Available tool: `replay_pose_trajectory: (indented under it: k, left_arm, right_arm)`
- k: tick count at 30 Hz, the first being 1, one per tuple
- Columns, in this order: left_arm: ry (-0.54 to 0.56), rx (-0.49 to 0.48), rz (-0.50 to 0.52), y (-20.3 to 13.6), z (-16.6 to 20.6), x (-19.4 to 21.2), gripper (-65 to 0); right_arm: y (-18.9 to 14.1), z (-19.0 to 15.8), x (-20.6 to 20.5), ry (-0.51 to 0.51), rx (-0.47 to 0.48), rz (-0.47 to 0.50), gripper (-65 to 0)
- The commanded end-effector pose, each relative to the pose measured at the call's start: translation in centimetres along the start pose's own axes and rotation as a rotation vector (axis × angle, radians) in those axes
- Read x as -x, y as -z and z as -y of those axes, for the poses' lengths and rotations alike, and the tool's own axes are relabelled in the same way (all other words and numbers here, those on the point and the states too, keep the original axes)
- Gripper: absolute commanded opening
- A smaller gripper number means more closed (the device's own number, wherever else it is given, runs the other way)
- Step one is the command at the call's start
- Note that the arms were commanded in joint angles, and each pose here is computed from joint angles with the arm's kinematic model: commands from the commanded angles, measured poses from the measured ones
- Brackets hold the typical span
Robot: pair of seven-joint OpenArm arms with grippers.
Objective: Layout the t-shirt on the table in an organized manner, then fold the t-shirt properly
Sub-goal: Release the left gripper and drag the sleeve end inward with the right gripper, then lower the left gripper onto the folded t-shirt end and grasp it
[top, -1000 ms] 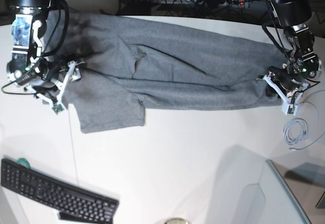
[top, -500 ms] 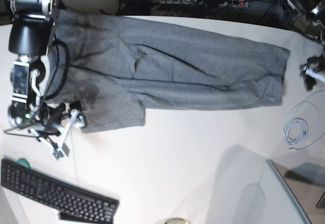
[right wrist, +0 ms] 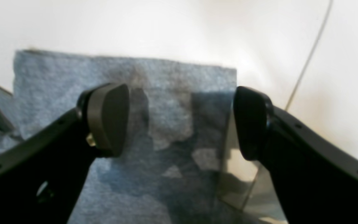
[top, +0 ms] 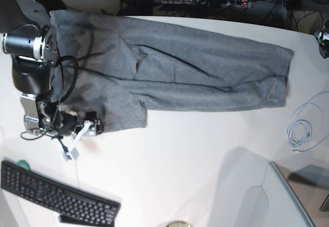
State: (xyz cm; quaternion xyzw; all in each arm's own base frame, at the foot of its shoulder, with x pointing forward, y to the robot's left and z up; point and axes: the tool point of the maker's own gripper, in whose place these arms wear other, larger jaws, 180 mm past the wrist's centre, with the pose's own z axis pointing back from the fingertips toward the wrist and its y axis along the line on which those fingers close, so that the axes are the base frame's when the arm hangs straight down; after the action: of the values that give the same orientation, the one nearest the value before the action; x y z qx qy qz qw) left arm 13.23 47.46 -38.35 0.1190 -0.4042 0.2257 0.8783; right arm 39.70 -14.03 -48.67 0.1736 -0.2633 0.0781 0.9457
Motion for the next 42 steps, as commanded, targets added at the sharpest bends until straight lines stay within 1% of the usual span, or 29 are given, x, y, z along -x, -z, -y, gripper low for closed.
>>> replay_pose_trajectory:
  k: [1,2,3,4,8,10,11,13,15,17,21,23,26,30,34,39,42]
  left_arm:
    - [0.02,-0.002,0.047,-0.3,-0.4,-1.8,-11.7]
    - [0.02,-0.002,0.047,-0.3,-0.4,-1.8,-11.7]
    - [0.02,-0.002,0.047,-0.3,-0.4,-1.8,-11.7]
    - [0.02,-0.002,0.047,-0.3,-0.4,-1.8,-11.7]
    - [0.019,0.001,0.051,-0.2,-0.3,-1.9,-11.7]
    - [0.019,0.001,0.049,-0.2,-0.3,-1.9,-11.7]
    - [0.019,0.001,0.049,-0.2,-0.3,-1.9,-11.7]
    - [0.02,0.001,0.047,-0.2,-0.3,-1.8,-11.7]
    - [0.02,0.001,0.046,-0.3,-0.3,-1.8,-11.7]
    - [0.021,0.0,0.044,-0.3,-0.4,-1.7,-11.7]
    - [0.018,0.002,0.051,-0.2,-0.2,-2.0,-11.7]
    - [0.019,0.004,0.051,-0.1,-0.2,-2.0,-11.7]
    - [0.038,0.027,0.04,0.3,0.7,-1.9,-11.7]
    - [0.06,0.058,0.023,0.8,2.0,-1.5,-11.7]
    - [0.06,0.061,0.024,0.9,2.1,-1.6,-11.7]
    - [0.06,0.075,0.035,1.3,2.8,-2.1,-11.7]
    - [0.06,0.076,0.038,1.3,2.9,-2.2,-11.7]
  right_arm:
    - [-0.5,0.3,-1.7,-0.012,0.004,0.03,-16.4]
    - [-0.4,0.1,-1.5,-0.011,0.001,0.027,-17.1]
    - [-0.3,0.0,-1.4,-0.01,-0.001,0.026,-20.1]
    - [-0.3,0.0,-1.5,-0.009,-0.002,0.028,-24.6]
    - [-0.3,0.0,-1.6,-0.009,-0.003,0.032,-49.4]
    - [-0.5,0.1,-1.9,-0.008,0.001,0.042,-62.9]
    - [-0.7,0.2,-2.3,-0.015,0.006,0.055,-65.0]
    - [-1.2,0.3,-2.3,-0.044,0.022,0.08,-63.8]
    - [-2.2,0.1,-2.4,-0.09,0.046,0.091,-65.0]
    - [-3.2,-0.9,-1.7,-0.133,0.062,0.065,-65.0]
    - [-6.0,-2.9,-0.3,-0.217,0.106,0.047,-65.0]
    - [-7.6,-3.9,0.3,-0.248,0.13,0.046,-65.0]
    - [-9.9,-4.8,2.1,-0.277,0.168,0.014,-65.0]
    - [-12.1,-6.0,4.5,-0.29,0.196,-0.036,-65.0]
    - [-13.2,-7.4,6.9,-0.278,0.193,-0.065,-65.0]
    - [-13.3,-9.3,10.4,-0.234,0.155,-0.119,-65.0]
    - [-13.3,-9.8,12.3,-0.217,0.141,-0.151,-65.0]
